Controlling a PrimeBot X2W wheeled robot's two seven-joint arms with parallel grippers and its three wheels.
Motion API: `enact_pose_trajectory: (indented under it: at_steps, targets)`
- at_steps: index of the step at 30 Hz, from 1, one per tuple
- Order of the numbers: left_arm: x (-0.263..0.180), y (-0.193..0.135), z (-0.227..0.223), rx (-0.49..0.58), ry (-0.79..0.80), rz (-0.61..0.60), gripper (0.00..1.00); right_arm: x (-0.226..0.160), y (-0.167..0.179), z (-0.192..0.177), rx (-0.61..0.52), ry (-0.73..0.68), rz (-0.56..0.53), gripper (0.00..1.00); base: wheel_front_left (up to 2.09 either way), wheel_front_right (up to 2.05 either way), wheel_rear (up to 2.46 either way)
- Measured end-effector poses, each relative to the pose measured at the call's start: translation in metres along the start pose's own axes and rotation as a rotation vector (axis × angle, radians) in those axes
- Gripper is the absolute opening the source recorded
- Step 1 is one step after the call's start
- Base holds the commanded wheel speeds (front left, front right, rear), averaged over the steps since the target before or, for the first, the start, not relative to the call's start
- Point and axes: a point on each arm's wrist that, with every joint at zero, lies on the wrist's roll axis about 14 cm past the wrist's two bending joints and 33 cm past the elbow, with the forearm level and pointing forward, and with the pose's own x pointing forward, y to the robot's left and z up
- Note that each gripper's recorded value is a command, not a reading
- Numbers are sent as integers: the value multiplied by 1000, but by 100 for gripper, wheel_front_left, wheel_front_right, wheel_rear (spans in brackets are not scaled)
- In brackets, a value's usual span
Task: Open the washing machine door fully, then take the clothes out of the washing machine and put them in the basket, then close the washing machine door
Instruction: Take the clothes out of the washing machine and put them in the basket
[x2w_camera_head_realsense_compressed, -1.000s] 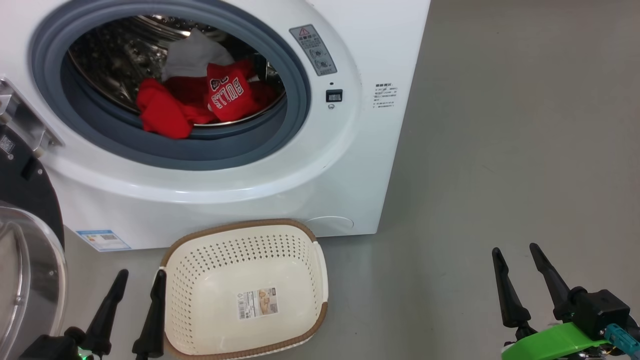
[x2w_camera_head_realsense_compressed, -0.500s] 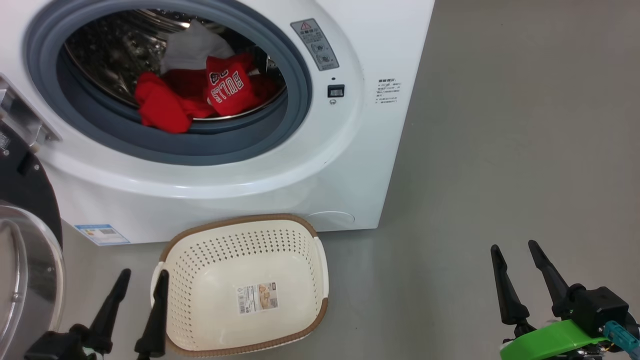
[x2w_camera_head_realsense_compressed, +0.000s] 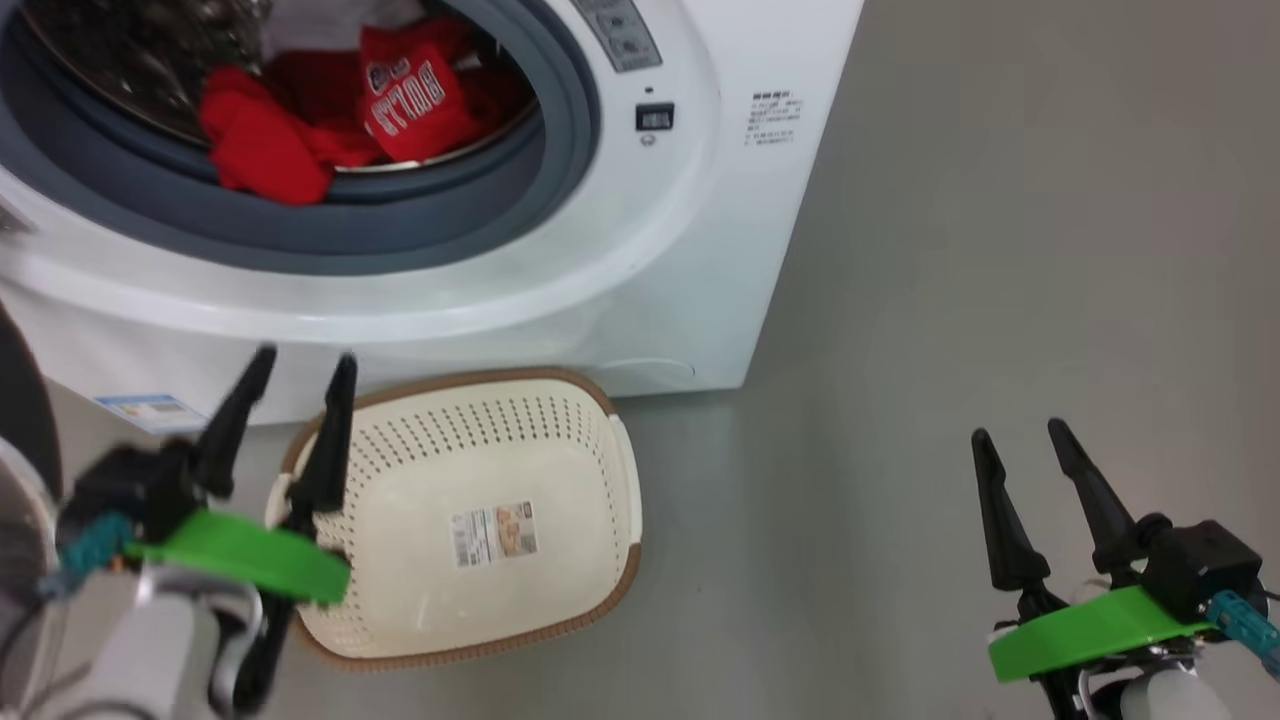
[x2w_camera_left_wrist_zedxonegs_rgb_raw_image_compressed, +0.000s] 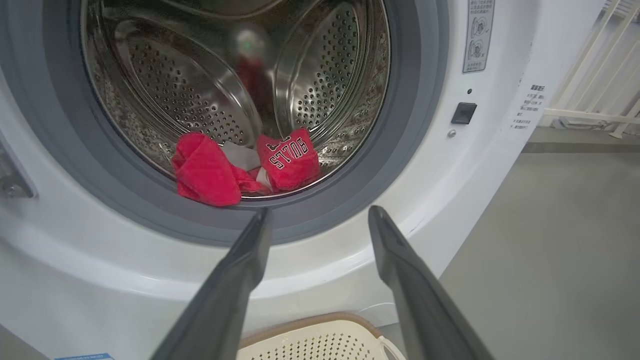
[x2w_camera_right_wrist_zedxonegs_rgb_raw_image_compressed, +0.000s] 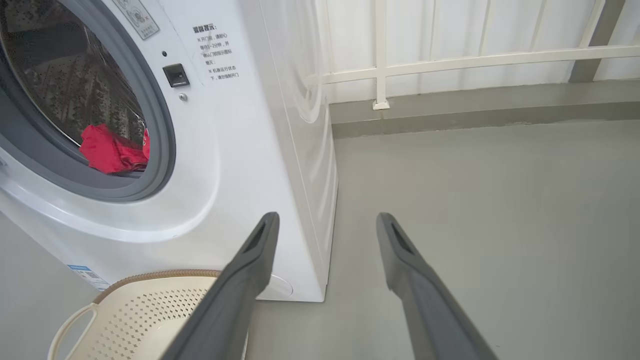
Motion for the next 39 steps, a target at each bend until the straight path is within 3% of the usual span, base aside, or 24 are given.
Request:
enact_pose_trajectory:
  at_steps: [14, 27, 39]
  targets:
    - [138, 5, -13, 87, 50, -83, 100, 48, -16, -25, 8, 35, -31, 100, 0, 0, 0]
    - [194, 13, -70, 128, 180, -99, 100, 57, -33, -59, -1, 113, -66, 100, 0, 0, 0]
    - [232, 10, -75, 123, 158, -119, 100, 51, -49, -65, -8, 132, -108, 100, 0, 0, 0]
